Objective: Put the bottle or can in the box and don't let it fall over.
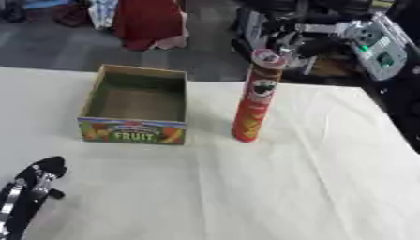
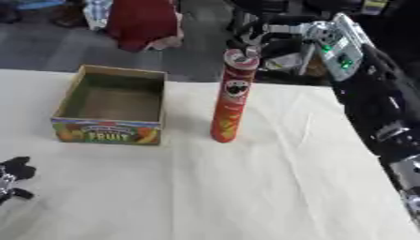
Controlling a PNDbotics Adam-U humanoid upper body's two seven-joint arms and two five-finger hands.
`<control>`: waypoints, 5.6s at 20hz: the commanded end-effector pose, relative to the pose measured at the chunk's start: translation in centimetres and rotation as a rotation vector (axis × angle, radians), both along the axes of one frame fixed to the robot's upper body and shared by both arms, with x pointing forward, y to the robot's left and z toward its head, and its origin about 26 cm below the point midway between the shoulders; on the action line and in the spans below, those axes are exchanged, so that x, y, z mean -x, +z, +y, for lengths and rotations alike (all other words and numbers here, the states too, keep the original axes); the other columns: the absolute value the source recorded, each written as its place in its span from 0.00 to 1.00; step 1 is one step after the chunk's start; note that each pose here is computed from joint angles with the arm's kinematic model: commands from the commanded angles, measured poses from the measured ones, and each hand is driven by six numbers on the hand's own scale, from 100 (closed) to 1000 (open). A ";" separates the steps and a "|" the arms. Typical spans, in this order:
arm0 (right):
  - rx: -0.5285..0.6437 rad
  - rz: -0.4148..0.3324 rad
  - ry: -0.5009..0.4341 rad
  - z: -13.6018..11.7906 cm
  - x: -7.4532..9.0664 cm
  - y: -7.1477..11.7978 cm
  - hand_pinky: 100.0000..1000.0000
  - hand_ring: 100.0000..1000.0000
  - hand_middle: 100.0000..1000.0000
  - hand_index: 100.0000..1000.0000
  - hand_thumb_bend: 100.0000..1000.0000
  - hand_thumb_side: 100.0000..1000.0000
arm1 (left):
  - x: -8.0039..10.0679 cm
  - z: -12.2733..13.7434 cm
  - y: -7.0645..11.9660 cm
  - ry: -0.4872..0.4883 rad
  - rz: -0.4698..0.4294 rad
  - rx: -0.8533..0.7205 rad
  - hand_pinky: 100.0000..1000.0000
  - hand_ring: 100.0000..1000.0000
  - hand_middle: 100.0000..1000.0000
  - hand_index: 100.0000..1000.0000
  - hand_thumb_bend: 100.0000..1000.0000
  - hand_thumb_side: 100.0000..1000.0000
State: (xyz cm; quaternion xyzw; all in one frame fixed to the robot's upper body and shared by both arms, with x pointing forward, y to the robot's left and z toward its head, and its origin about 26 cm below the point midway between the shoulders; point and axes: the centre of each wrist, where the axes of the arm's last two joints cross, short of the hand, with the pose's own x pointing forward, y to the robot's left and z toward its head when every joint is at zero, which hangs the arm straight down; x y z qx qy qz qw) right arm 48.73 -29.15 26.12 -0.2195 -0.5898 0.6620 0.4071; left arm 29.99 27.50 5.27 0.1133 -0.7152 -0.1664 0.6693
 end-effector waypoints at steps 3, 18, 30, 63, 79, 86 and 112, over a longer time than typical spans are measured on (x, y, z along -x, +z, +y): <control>0.011 -0.019 -0.015 0.4 -0.4 1.1 0.82 0.94 1.00 1.00 0.00 0.93 | -0.3 -0.1 0.9 -0.017 -0.029 -0.013 0.49 0.74 0.62 0.81 0.53 0.84; 0.121 0.001 0.033 1.4 -0.2 1.3 0.85 0.95 1.00 1.00 0.07 0.95 | -0.3 -0.1 0.9 -0.018 -0.027 -0.013 0.49 0.74 0.62 0.81 0.52 0.84; 0.219 0.034 0.005 1.4 -0.3 0.6 0.80 0.91 1.00 1.00 0.03 0.56 | -0.3 -0.2 1.0 -0.019 -0.031 -0.012 0.50 0.74 0.62 0.81 0.52 0.84; 0.098 -0.114 -0.049 2.5 -0.4 3.2 0.26 0.53 0.92 1.00 0.00 0.15 | -0.5 -0.4 1.1 -0.024 -0.035 -0.007 0.50 0.74 0.62 0.81 0.52 0.84; 0.020 -0.276 0.110 10.3 0.3 9.3 0.23 0.52 0.92 0.99 0.00 0.11 | -1.2 -1.6 2.0 -0.085 -0.060 -0.001 0.50 0.74 0.62 0.81 0.53 0.84; -0.014 -0.287 0.133 12.1 0.2 9.5 0.22 0.51 0.91 0.99 0.00 0.09 | -1.8 -2.7 2.9 -0.141 -0.087 0.003 0.50 0.74 0.62 0.81 0.53 0.84; -0.168 -0.477 0.202 6.8 3.2 8.4 0.76 0.84 0.96 1.00 0.00 0.52 | -1.4 -2.1 2.0 -0.111 -0.057 0.004 0.50 0.74 0.62 0.80 0.53 0.84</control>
